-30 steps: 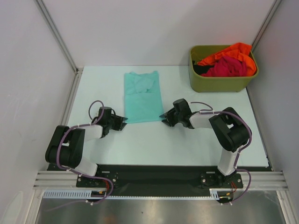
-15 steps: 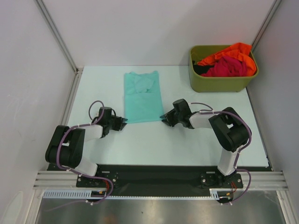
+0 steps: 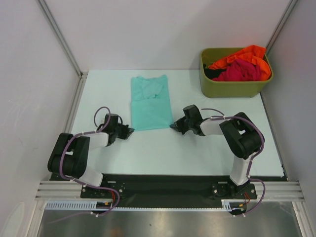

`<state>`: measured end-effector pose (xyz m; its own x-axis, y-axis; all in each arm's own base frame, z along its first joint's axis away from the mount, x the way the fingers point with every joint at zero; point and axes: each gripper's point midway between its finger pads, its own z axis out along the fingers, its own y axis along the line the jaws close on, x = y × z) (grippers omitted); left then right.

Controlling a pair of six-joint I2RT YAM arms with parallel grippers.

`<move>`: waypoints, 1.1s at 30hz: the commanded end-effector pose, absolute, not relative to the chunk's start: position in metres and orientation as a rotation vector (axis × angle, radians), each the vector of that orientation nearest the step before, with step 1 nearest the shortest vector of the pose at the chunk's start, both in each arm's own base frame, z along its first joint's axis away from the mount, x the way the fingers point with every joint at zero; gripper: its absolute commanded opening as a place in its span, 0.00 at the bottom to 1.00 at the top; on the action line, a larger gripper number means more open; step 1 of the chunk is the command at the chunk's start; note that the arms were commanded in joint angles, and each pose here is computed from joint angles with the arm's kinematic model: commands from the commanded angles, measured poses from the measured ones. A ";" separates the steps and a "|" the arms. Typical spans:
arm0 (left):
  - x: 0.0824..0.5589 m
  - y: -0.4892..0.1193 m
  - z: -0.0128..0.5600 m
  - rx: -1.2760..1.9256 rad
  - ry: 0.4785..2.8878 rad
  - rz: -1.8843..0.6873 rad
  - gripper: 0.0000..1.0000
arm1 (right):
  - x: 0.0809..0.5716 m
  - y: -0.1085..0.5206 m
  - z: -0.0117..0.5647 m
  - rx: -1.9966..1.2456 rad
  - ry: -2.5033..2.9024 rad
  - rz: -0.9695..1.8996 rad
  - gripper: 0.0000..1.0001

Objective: Fold and stack the t-shirts
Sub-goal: Fold the tshirt

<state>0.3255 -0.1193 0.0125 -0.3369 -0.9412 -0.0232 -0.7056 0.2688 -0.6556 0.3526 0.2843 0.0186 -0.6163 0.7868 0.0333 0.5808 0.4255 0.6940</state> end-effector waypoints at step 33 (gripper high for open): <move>0.160 -0.102 0.063 -1.279 2.232 -0.758 0.00 | 0.160 0.267 0.069 0.919 2.490 0.943 0.00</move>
